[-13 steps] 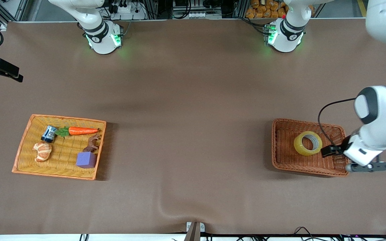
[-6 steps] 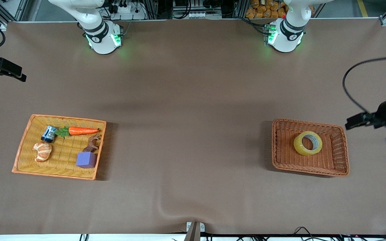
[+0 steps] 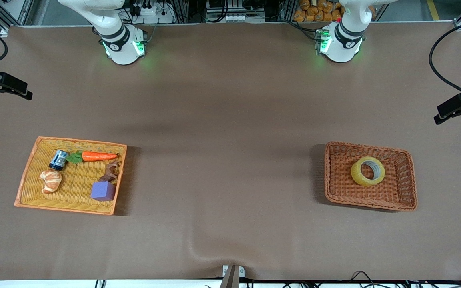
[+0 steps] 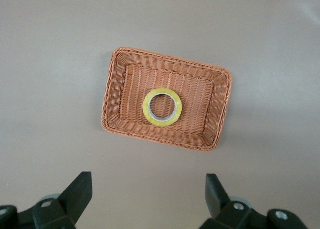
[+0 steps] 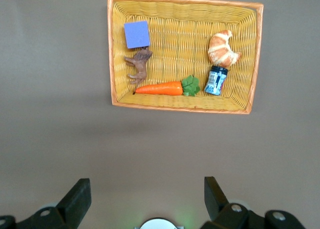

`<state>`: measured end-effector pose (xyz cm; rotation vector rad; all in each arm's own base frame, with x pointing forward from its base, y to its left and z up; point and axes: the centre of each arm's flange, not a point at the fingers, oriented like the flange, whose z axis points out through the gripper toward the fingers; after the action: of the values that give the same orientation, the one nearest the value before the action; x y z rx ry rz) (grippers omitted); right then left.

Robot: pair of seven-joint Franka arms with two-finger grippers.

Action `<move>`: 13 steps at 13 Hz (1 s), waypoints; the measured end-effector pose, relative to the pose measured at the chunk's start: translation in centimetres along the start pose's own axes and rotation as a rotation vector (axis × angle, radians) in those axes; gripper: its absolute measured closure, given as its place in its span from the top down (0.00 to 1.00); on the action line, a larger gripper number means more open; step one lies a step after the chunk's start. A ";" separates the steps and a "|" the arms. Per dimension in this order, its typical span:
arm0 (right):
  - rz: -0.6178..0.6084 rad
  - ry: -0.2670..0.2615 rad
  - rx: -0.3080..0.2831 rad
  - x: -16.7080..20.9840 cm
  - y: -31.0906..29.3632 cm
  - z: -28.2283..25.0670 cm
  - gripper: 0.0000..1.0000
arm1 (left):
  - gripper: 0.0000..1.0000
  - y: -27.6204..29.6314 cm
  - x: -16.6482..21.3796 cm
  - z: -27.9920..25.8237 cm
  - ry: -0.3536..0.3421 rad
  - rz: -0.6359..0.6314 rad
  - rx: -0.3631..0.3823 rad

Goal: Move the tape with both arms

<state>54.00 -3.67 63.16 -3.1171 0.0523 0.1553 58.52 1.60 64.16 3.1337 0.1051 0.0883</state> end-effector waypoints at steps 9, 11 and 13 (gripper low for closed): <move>0.027 0.005 0.003 0.6 2.0 1.3 1.00 | 1.00 0.5 -3.9 -1.2 -0.009 0.030 0.010; 0.027 0.006 0.003 0.6 2.0 1.3 1.00 | 1.00 -0.3 -4.1 -1.0 -0.023 0.038 0.010; 0.029 0.011 0.003 0.6 2.1 1.3 1.00 | 1.00 -0.3 -4.4 -0.8 -0.051 0.045 0.011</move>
<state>54.44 -5.73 61.78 -3.1154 0.0975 0.1389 54.10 1.64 64.67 3.1467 0.0345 0.0072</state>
